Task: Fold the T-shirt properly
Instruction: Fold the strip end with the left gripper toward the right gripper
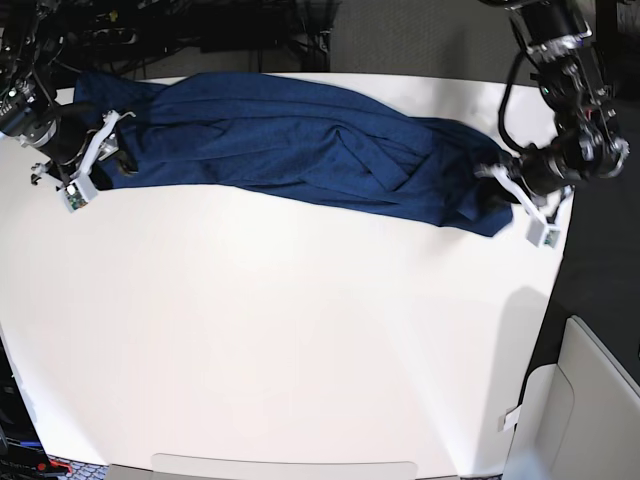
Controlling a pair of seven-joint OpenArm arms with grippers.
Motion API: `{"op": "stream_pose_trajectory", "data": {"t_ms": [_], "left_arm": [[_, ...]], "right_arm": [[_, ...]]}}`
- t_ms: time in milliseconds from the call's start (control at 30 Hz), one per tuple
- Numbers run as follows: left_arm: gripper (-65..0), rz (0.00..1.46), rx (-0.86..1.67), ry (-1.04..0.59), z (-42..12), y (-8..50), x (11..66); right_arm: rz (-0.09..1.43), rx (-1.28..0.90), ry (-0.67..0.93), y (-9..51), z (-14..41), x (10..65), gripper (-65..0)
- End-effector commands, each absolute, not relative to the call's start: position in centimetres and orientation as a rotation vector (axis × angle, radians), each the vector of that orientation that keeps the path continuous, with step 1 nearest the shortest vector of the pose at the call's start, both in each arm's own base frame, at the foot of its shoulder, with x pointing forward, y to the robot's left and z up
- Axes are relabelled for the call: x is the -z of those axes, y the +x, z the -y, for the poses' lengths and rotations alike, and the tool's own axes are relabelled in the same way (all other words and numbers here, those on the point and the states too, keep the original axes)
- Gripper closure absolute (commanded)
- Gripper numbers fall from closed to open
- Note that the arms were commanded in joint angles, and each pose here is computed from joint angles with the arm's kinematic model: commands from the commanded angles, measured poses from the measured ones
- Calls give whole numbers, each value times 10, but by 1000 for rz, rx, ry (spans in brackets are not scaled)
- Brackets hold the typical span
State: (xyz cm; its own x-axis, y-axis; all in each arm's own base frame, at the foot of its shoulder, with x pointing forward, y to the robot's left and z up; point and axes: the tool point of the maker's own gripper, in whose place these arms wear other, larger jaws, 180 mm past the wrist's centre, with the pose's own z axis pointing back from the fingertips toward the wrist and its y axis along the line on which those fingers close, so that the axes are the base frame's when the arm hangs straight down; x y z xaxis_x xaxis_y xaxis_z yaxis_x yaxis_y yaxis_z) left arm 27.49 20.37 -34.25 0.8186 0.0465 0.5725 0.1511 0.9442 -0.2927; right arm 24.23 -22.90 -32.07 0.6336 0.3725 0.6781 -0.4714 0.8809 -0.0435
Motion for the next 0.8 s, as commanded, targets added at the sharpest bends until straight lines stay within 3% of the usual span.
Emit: {"op": "stream_pose_trajectory", "data": {"t_ms": [0,500,767], "left_arm": [[-17,644,84,-348,-194,276,330],[-18,677,257,-689,-27,260,306],[-18,722,331,-831,34,268,275]], "right_arm": [[787,-500,139,249,230,308,-267],[795,-497,139,251,230,307,-266],[808,-498,136,255,230,303,-204]]}}
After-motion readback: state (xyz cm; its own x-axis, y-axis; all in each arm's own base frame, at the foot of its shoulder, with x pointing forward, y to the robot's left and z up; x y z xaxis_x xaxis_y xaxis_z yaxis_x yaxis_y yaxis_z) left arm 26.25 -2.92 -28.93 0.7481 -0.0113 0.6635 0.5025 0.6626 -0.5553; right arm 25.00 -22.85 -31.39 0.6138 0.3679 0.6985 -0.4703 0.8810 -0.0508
